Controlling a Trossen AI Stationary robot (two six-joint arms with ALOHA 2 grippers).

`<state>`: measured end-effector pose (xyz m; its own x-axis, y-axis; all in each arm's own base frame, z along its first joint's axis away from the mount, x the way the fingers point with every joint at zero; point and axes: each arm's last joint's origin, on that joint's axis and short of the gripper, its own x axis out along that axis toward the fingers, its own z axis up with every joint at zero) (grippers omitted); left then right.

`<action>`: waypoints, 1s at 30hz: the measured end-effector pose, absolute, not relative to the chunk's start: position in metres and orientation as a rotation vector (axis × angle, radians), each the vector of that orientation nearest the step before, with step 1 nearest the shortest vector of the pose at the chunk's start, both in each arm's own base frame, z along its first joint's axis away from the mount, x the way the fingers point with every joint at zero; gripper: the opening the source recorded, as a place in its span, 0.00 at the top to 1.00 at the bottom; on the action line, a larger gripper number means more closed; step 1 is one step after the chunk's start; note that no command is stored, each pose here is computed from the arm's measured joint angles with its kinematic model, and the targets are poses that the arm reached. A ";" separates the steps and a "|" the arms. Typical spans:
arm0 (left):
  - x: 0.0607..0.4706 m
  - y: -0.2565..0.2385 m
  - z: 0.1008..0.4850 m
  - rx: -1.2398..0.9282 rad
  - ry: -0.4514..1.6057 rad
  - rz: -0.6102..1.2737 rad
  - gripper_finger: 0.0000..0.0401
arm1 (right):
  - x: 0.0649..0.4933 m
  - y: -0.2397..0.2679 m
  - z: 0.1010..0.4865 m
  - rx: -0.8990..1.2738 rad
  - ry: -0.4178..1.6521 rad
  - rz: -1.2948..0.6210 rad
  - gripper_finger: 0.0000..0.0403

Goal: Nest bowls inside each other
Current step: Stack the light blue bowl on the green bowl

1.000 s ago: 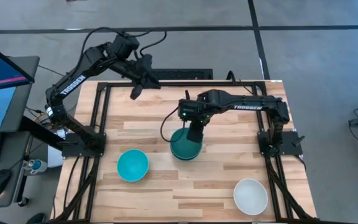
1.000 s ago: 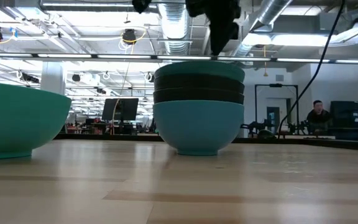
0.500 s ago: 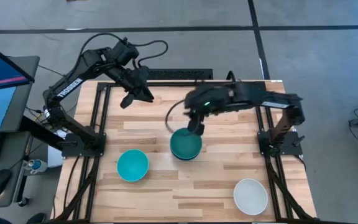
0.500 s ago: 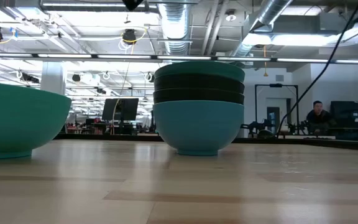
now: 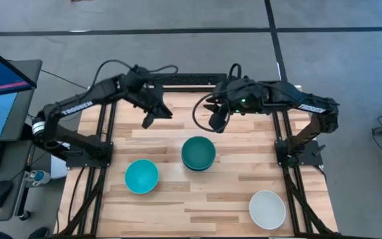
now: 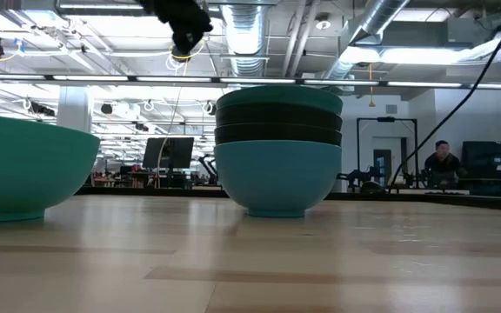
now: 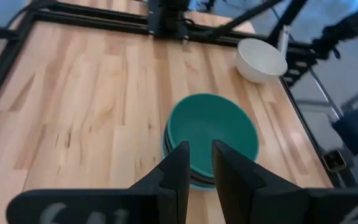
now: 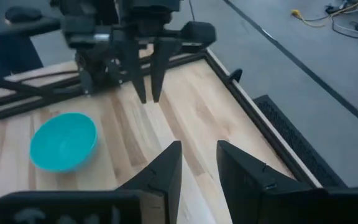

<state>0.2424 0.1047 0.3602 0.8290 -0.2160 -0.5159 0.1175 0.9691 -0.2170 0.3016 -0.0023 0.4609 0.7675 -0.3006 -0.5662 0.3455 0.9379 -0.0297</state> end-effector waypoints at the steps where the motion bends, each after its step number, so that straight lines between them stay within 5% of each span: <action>1: 0.239 0.102 0.356 -0.184 0.548 -0.165 0.86 | 0.305 -0.003 0.456 0.088 0.597 -0.356 0.70; 12: 0.182 0.053 0.331 -0.262 0.528 0.074 0.86 | 0.334 -0.011 0.398 0.164 0.533 -0.263 0.70; 30: 0.157 -0.006 0.251 -0.374 0.894 0.161 0.86 | 0.344 -0.029 0.401 0.224 0.398 -0.122 0.70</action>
<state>0.1575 -0.0058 0.2513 0.6194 -0.0177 -0.7849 -0.2909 0.9234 -0.2503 0.3438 -0.0290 0.4008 0.9150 -0.0739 -0.3966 0.1613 0.9681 0.1917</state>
